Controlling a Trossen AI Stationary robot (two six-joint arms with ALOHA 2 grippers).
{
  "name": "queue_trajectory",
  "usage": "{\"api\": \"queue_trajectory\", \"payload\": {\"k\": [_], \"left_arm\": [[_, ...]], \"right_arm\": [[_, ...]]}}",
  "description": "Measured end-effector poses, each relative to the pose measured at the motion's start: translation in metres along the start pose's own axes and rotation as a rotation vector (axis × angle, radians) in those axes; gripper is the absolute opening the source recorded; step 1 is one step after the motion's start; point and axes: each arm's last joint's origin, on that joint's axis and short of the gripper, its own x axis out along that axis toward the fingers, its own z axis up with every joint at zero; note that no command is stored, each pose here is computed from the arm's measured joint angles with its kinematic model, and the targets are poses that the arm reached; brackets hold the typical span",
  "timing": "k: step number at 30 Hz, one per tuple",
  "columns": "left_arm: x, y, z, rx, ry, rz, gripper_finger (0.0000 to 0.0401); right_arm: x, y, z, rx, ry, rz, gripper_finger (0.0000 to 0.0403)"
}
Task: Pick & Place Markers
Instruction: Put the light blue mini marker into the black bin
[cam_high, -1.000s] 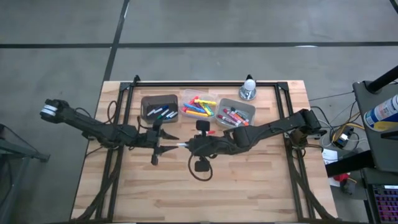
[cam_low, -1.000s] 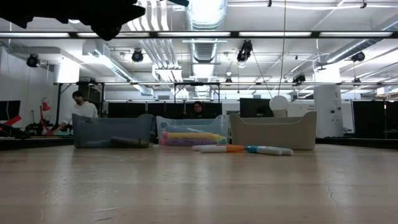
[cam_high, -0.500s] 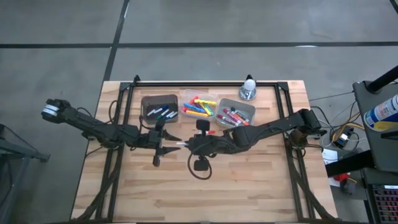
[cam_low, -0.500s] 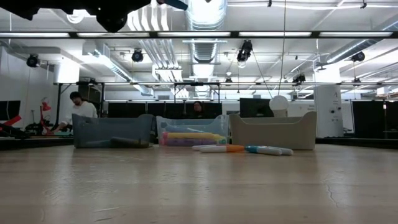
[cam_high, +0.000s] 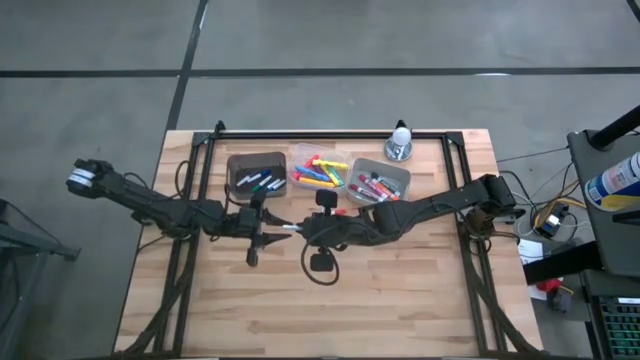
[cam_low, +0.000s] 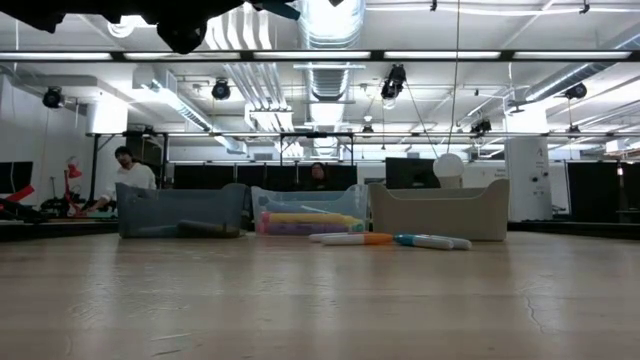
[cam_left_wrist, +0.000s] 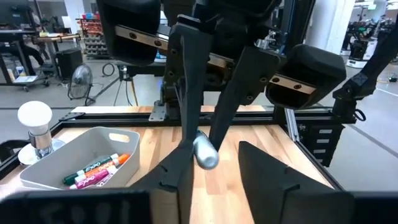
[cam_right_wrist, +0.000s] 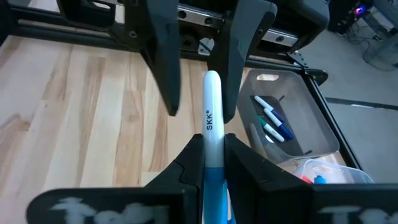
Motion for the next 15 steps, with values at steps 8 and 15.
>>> {"api": "queue_trajectory", "payload": {"k": [8,15], "left_arm": [[0.0002,0.0019,0.0009,-0.012,-0.009,0.021,0.0036],[0.0004,0.004,0.0012,-0.02,-0.006,0.052,0.0023]], "right_arm": [[0.0002,-0.0003,0.0003,0.003,-0.003,0.0,0.0038],[0.0007,-0.0008,-0.0011,0.005,0.006,-0.007,0.0042]]}}
